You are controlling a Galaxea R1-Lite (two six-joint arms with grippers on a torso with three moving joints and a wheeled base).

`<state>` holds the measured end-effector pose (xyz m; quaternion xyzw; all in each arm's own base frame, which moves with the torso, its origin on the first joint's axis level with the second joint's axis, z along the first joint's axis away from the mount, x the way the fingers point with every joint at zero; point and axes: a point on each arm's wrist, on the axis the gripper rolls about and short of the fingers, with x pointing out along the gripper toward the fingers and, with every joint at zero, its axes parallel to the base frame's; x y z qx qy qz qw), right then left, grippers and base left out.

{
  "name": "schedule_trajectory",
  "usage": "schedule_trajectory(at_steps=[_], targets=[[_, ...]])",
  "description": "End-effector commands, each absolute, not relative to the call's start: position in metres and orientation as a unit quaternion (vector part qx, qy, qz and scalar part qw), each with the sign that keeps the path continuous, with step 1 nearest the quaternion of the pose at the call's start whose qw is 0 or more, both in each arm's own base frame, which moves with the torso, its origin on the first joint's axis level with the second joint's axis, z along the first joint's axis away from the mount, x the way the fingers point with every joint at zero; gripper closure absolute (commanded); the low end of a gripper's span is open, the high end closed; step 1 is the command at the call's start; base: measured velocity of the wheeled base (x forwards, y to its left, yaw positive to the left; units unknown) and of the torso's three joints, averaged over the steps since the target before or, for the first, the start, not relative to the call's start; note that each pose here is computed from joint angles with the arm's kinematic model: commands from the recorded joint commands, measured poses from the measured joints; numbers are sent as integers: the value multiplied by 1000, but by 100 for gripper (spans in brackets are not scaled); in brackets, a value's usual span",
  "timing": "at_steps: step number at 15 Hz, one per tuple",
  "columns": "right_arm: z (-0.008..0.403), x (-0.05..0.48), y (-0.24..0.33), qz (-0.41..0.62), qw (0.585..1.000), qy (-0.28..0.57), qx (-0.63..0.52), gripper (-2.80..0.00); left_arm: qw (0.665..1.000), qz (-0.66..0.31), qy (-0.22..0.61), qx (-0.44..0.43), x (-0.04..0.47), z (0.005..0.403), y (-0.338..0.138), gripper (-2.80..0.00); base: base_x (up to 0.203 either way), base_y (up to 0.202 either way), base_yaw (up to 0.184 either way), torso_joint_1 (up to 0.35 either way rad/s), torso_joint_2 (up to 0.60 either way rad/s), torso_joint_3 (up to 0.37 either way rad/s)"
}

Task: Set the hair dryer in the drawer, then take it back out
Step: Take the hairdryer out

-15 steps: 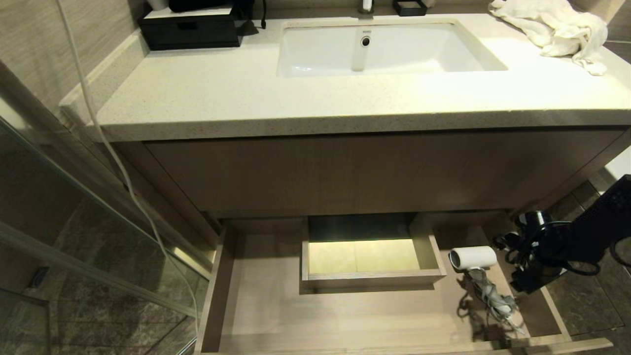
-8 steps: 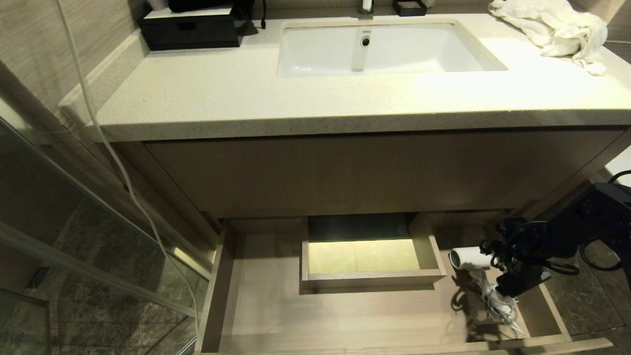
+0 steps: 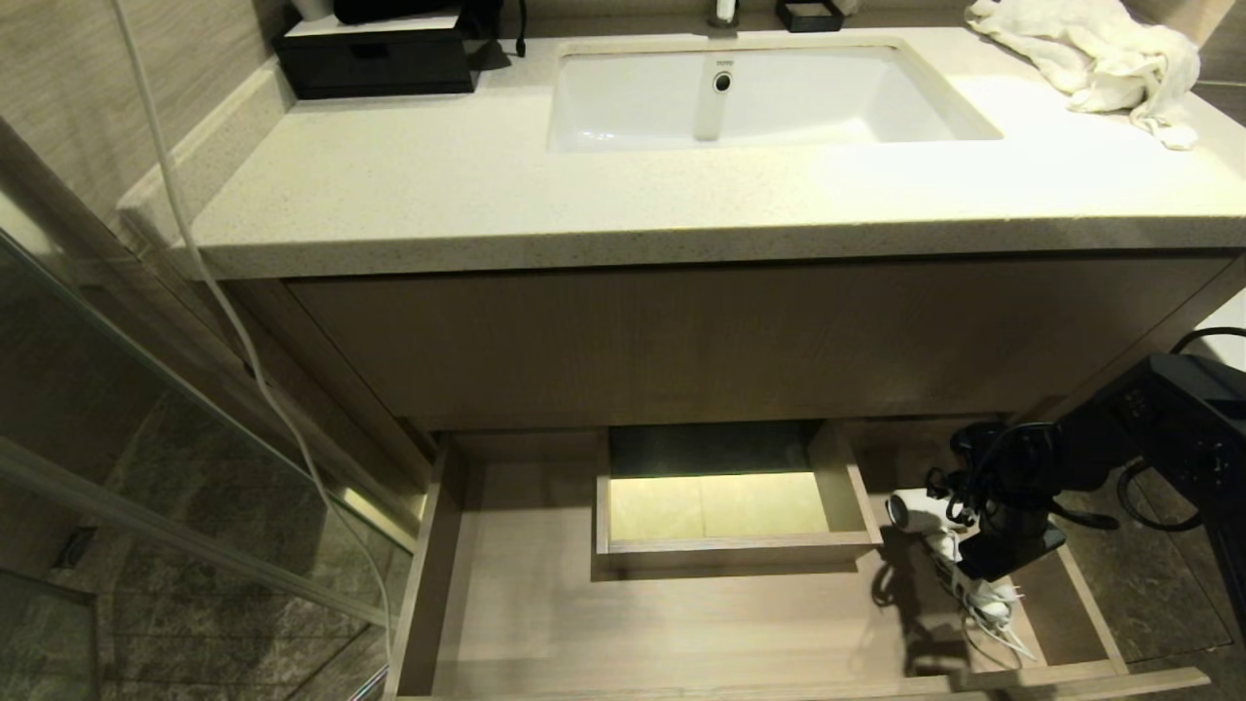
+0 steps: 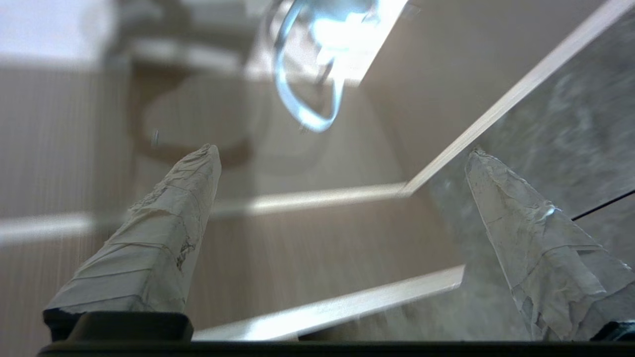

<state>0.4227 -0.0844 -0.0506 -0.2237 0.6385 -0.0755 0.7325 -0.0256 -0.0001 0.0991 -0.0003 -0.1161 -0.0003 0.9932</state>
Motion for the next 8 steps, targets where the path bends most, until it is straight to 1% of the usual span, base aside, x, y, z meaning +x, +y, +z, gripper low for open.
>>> schedule_trajectory(at_steps=[1, 3, 8], targets=[[-52, 428, -88, -99, 745, 629, -197, -280, 995, 0, -97, 0, -22, 88, 0, -280, 0, 0, 0, 0, 0, 0], [-57, 426, -97, -126, 748, 630, -167, -280, 995, 0, -97, 0, -22, 88, 0, -280, 0, 0, 0, 0, 0, 0], [-62, 414, -123, -133, 737, 650, -132, -280, 995, 0, -97, -1, -22, 88, 0, -280, 0, 0, 0, 0, 0, 0]])
